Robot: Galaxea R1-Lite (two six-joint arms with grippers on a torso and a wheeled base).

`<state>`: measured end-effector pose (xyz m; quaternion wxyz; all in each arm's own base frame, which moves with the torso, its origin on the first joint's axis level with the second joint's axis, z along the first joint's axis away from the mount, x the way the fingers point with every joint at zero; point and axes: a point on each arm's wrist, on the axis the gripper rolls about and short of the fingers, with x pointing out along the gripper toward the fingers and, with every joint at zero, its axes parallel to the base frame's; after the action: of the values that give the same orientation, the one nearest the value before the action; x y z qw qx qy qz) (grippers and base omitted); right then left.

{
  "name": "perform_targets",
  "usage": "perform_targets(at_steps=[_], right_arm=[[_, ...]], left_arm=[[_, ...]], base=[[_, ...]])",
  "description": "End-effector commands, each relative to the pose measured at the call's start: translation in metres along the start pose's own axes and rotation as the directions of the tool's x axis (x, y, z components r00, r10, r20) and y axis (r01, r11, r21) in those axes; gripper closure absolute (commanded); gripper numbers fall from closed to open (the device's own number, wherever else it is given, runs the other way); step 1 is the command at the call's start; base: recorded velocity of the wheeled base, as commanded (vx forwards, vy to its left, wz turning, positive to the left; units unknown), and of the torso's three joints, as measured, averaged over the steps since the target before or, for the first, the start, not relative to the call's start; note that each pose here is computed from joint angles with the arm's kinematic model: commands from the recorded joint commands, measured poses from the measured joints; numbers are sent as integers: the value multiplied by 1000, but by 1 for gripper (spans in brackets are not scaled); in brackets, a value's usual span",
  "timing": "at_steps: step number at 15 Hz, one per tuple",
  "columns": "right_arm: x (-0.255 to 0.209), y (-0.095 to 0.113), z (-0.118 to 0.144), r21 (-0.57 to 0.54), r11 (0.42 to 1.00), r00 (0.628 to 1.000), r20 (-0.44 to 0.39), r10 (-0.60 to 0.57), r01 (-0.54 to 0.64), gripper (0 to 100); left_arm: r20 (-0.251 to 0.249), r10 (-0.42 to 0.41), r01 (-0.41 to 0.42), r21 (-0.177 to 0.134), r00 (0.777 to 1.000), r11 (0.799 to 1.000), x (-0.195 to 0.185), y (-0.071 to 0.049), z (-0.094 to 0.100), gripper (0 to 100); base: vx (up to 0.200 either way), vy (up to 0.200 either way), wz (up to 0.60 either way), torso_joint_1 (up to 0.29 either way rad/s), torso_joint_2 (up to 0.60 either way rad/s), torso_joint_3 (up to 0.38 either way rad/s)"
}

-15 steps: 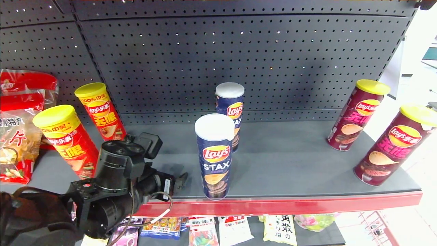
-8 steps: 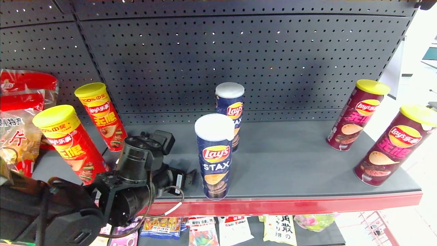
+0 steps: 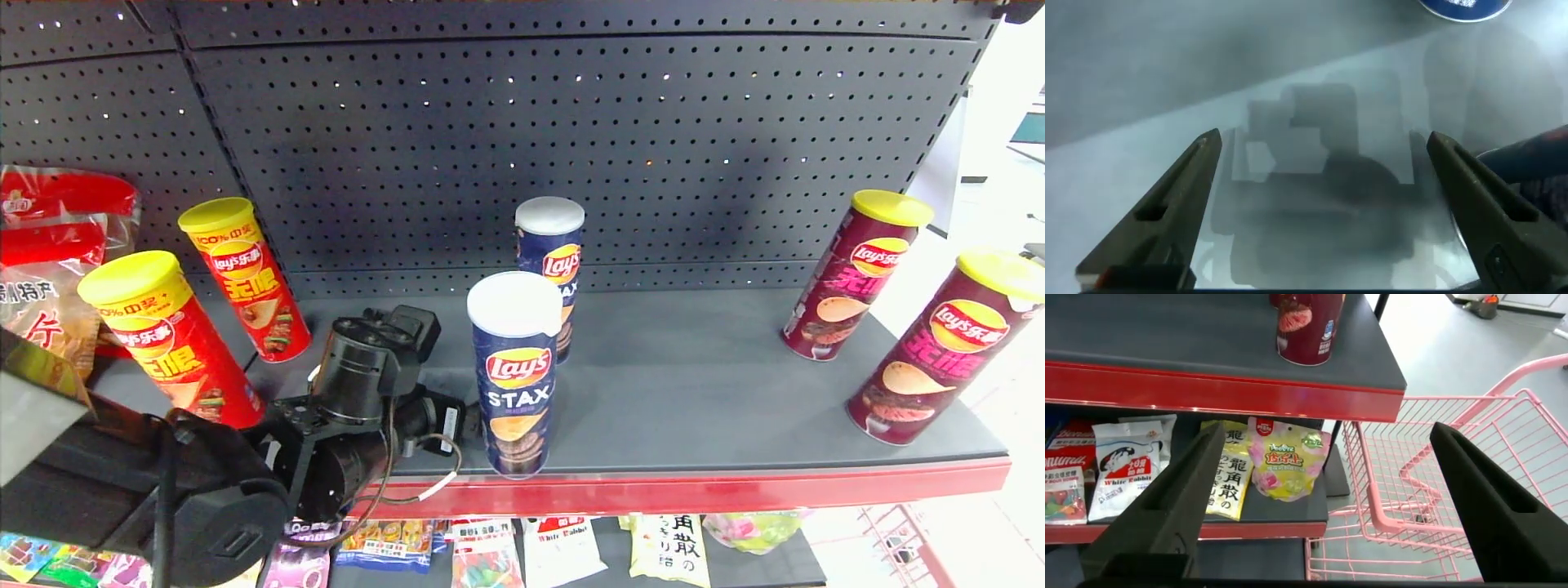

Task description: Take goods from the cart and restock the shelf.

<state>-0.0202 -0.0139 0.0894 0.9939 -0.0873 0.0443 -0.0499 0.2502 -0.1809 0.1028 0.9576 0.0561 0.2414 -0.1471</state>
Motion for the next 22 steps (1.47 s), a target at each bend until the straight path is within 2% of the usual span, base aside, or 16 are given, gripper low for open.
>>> perform_targets(at_steps=[1, 7, 17, 22], right_arm=[[0, 0, 0, -2, 1000, 1000, -5, 1, -1, 0], [1, 0, 0, 0, 1000, 1000, -6, 1, -1, 0], [1, 0, 0, 0, 1000, 1000, -6, 1, -1, 0], [0, 0, 0, 3, 1000, 1000, -3, 1, -1, 0]], left_arm=[[2, -2, 2, 1, 1000, 1000, 4, -2, 1, 0], [0, -4, 4, 2, 1000, 1000, 8, -4, 2, 0], [20, -22, 22, 8, 1000, 1000, 14, -17, 7, 0], [21, -12, 12, 9, 1000, 1000, 14, -17, 7, 0]], base=[[0, 0, 0, 0, 0, 0], [0, 0, 0, 0, 0, 0], [0, 0, 0, 0, 0, 0], [0, 0, 0, 0, 0, 0]])
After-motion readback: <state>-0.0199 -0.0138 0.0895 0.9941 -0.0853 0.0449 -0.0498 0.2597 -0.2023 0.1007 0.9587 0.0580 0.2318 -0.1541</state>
